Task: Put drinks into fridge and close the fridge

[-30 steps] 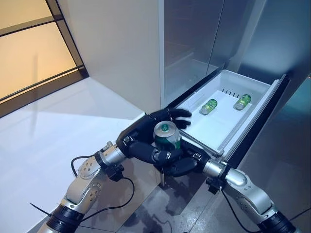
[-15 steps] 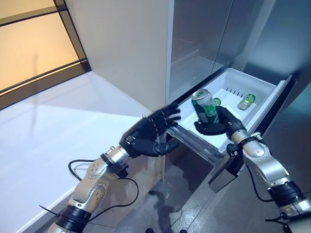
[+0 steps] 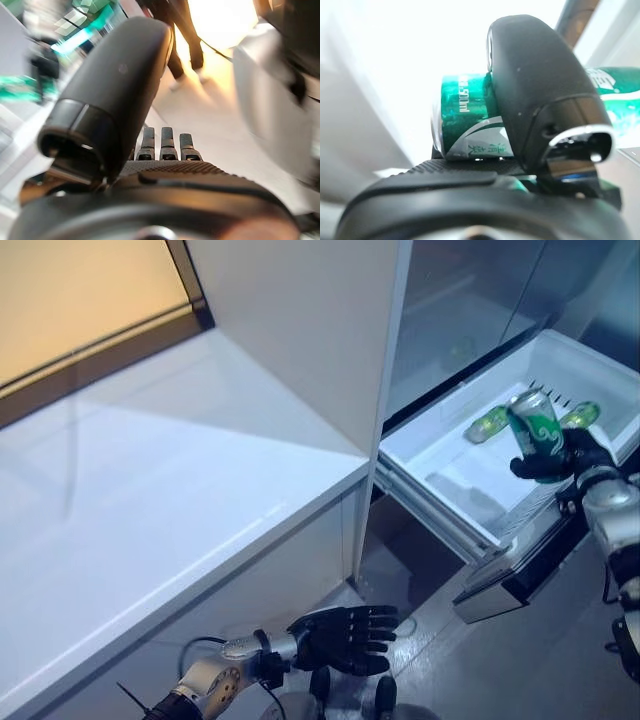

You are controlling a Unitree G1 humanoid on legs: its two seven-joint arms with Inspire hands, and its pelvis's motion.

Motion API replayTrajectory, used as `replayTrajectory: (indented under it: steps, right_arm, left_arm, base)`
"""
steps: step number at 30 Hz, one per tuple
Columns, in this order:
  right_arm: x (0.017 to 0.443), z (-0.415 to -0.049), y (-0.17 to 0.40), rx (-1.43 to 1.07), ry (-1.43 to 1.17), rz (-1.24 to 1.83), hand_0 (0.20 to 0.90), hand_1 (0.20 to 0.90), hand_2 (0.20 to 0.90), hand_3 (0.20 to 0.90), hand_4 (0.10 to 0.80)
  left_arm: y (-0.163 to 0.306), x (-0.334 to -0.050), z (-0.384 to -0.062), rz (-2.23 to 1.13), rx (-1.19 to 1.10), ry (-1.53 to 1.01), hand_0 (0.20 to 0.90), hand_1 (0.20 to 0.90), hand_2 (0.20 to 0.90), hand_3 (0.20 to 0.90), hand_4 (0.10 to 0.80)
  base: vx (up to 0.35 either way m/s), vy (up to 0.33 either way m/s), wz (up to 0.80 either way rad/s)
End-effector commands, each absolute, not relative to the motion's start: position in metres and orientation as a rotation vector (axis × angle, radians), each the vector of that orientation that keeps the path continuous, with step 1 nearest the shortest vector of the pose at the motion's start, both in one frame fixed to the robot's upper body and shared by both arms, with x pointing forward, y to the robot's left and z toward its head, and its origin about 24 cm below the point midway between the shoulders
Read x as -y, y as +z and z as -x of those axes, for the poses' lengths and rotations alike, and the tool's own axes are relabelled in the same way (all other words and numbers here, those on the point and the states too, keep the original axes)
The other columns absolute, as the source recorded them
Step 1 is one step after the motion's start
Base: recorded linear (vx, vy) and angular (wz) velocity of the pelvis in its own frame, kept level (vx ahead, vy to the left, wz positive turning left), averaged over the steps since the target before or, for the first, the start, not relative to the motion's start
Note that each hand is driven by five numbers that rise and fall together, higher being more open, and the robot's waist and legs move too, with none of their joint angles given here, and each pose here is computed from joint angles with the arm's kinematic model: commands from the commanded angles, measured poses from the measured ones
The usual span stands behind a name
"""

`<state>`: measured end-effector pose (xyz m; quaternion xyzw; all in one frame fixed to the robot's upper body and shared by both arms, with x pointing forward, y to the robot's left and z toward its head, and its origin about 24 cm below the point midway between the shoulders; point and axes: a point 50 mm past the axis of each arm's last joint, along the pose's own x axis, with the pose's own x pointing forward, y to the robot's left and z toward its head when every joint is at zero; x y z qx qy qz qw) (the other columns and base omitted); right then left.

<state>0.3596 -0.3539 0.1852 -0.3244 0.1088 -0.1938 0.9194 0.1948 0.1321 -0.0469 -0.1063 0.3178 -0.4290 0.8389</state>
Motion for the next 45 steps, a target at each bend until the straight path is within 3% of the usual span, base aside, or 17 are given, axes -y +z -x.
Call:
replayTrajectory:
  steps: [1,11,20,21,26,34,40,45]
  right_arm:
    - [0.351,-0.364,0.278,-0.014,-0.446,0.828,0.300,0.300,0.300,0.200,0.100]
    - [0.358,-0.366,0.242,-0.369,-0.369,0.927,0.300,0.300,0.300,0.200,0.100]
    - [0.361,-0.364,0.233,-0.510,-0.330,0.900,0.302,0.302,0.302,0.203,0.103]
    - [0.361,-0.364,0.234,-0.518,-0.328,0.896,0.900,0.900,0.900,0.900,0.800]
    - [0.352,-0.369,0.246,-0.384,-0.300,0.848,0.900,0.900,0.900,0.900,0.800]
    - [0.311,-0.352,0.305,0.196,-0.241,0.741,0.900,0.900,0.900,0.900,0.800]
    - [0.321,-0.318,0.302,0.407,-0.297,0.571,0.900,0.900,0.900,0.900,0.800]
    - [0.338,-0.289,0.258,0.565,-0.460,0.198,0.900,0.900,0.900,0.900,0.800]
  left_arm:
    - [-0.045,-0.144,-0.204,0.103,-0.555,-0.860,0.900,0.900,0.900,0.900,0.800]
    - [-0.091,-0.220,-0.199,-0.121,-0.760,-0.478,0.900,0.900,0.900,0.900,0.800]
    - [-0.092,-0.242,-0.208,-0.168,-0.827,-0.353,0.900,0.900,0.900,0.900,0.800]
    - [-0.091,-0.244,-0.209,-0.169,-0.828,-0.346,0.900,0.900,0.900,0.900,0.800]
    - [-0.090,-0.247,-0.209,-0.157,-0.838,-0.324,0.900,0.900,0.900,0.900,0.800]
    - [-0.100,-0.259,-0.188,-0.189,-0.892,-0.265,0.900,0.900,0.900,0.900,0.800]
    - [-0.110,-0.260,-0.174,-0.195,-0.928,-0.244,0.900,0.900,0.900,0.900,0.800]
    - [-0.122,-0.245,-0.165,-0.151,-0.963,-0.244,0.900,0.900,0.900,0.900,0.800]
  base:
    - [-0.097,-0.102,0.25]
    - [-0.065,-0.073,0.10]
    - [-0.038,0.010,0.01]
    - [-0.049,0.027,0.00]
    - [-0.007,0.024,-0.01]
    - [0.002,0.009,-0.09]
    - [0.011,0.002,-0.13]
    - [0.005,0.053,-0.23]
